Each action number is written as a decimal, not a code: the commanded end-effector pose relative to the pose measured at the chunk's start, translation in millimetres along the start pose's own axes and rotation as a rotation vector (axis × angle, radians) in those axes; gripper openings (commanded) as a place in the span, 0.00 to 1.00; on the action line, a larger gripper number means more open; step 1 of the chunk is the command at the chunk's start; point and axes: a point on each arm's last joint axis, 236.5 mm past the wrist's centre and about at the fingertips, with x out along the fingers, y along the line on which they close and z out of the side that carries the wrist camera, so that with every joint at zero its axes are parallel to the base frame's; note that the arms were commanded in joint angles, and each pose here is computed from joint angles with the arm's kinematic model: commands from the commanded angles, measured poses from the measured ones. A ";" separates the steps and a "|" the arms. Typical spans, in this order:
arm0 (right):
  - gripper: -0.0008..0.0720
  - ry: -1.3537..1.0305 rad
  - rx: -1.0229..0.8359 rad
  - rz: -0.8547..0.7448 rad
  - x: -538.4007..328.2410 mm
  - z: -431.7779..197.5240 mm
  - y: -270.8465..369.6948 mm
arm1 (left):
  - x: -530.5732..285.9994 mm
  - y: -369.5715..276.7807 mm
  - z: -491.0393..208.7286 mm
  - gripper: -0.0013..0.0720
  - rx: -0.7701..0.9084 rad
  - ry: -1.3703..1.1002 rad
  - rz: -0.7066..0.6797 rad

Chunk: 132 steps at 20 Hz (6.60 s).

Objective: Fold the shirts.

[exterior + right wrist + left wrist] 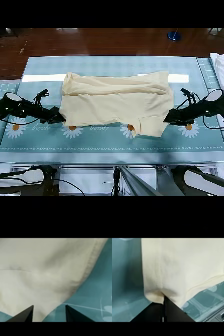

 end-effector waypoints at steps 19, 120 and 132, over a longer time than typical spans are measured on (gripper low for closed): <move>0.03 -0.313 -0.064 -0.019 -48.6 52.2 24.5 | -25.7 -31.4 6.5 0.05 0.093 0.025 -0.079; 0.03 -0.554 -0.248 0.224 -200.1 179.0 126.1 | 15.3 -341.2 120.2 0.06 0.420 -0.315 -0.418; 0.03 -0.463 -0.298 0.216 -224.6 114.4 145.7 | 123.7 -402.2 70.2 0.06 0.359 -0.189 -0.415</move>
